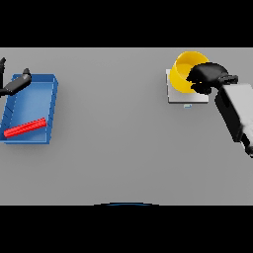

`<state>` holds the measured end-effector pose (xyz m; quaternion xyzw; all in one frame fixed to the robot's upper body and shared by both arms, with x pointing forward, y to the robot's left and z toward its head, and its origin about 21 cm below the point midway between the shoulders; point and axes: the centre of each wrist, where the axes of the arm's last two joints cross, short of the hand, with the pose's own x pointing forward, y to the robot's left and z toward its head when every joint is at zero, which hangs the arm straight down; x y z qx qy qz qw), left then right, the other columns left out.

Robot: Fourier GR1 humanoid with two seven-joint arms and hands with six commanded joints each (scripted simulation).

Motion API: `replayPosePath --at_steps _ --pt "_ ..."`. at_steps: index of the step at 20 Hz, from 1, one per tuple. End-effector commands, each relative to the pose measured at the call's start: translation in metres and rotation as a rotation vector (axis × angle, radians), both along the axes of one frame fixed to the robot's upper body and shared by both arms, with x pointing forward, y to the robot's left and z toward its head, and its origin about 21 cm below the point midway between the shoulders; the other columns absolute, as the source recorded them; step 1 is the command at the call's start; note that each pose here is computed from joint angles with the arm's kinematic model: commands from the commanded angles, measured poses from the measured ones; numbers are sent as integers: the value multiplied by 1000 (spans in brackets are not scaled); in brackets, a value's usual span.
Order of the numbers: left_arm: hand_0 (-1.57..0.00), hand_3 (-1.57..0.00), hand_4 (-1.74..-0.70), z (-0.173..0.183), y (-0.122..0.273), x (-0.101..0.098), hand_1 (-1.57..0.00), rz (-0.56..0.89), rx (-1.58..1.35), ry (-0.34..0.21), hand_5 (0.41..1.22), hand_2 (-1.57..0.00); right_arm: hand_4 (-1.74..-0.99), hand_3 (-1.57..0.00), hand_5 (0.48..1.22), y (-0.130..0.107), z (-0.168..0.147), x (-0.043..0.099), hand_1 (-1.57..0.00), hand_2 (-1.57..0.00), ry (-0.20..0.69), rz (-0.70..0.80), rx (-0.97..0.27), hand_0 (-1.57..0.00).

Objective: Pick up the red beaker and tilt it to pour out 1 green nut into yellow bowl. Pick up the yellow bowl and place it on the metallic measuring scale.

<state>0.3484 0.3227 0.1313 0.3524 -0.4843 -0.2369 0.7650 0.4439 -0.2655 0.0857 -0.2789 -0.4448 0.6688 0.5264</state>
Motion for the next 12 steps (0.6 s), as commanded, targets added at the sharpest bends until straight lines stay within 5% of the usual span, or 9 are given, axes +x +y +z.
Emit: replayPosePath --at_steps 1,2,3,5,7,12 --pt "1 1 -811 -1 -2 1 1 -1 2 3 740 1 -1728 -1165 1221 2 -1 1 -1411 -1569 11 -7 1 -1536" --pt "1 1 -813 -3 -3 1 1 -6 1 6 745 1 -1659 -1022 1221 1 -1 2 -1443 -1496 22 -12 8 -1543" --pt "1 1 -812 -6 -1 2 1 -1 0 10 745 1 -1596 -907 1134 0 0 2 -1350 -1348 37 -32 8 -1525" --pt "1 1 -815 -4 1 2 1 9 -3 14 744 1 -1504 -762 983 -1 1 3 -866 -954 48 -42 18 -975" --pt "1 1 -809 -4 1 5 1 3 0 16 742 1 -1444 -670 887 1 2 4 -554 -694 60 -39 18 -624" --pt "1 1 -811 -10 0 7 1 4 -6 14 737 1 -1372 -507 766 -3 0 5 -181 -336 84 -13 5 -204"
